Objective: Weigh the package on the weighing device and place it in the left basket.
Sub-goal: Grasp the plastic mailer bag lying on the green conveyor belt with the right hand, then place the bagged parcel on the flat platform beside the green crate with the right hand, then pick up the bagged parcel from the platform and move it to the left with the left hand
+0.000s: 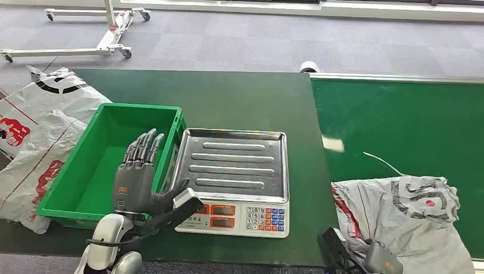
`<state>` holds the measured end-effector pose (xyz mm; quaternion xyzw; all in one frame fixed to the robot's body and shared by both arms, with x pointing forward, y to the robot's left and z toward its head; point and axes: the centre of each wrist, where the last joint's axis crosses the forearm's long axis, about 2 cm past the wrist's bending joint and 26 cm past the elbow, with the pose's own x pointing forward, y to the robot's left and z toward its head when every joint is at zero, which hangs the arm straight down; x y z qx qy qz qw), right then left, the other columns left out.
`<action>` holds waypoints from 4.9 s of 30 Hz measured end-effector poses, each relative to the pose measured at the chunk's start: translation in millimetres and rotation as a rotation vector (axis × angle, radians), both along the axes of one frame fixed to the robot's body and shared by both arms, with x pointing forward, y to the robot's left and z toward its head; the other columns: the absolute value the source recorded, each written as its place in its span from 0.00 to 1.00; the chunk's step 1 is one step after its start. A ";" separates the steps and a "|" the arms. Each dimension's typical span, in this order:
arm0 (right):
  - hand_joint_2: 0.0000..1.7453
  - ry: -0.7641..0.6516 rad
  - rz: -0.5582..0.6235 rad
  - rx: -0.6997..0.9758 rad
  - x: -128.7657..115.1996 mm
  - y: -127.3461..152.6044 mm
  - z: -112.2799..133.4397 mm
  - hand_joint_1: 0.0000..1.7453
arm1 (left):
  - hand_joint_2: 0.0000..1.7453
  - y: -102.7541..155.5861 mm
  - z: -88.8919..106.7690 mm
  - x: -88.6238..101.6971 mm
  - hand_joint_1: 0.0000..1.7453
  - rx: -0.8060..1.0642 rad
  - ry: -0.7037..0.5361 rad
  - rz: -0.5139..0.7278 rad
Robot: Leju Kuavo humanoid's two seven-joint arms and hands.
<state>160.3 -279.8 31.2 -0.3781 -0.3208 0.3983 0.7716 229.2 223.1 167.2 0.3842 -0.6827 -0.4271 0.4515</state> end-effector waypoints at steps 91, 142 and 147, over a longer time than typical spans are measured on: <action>1.00 -0.505 1.177 0.164 257.3 236.5 281.5 1.00 | 0.00 39.0 29.8 17.5 0.00 -0.295 -0.355 0.081; 0.00 -0.718 0.921 0.111 302.0 58.1 357.5 0.00 | 0.00 37.4 30.4 30.4 0.00 0.043 -0.296 0.031; 0.00 -0.734 0.948 0.144 295.0 45.8 355.2 0.00 | 0.00 29.1 35.8 69.6 0.00 0.284 -0.283 0.002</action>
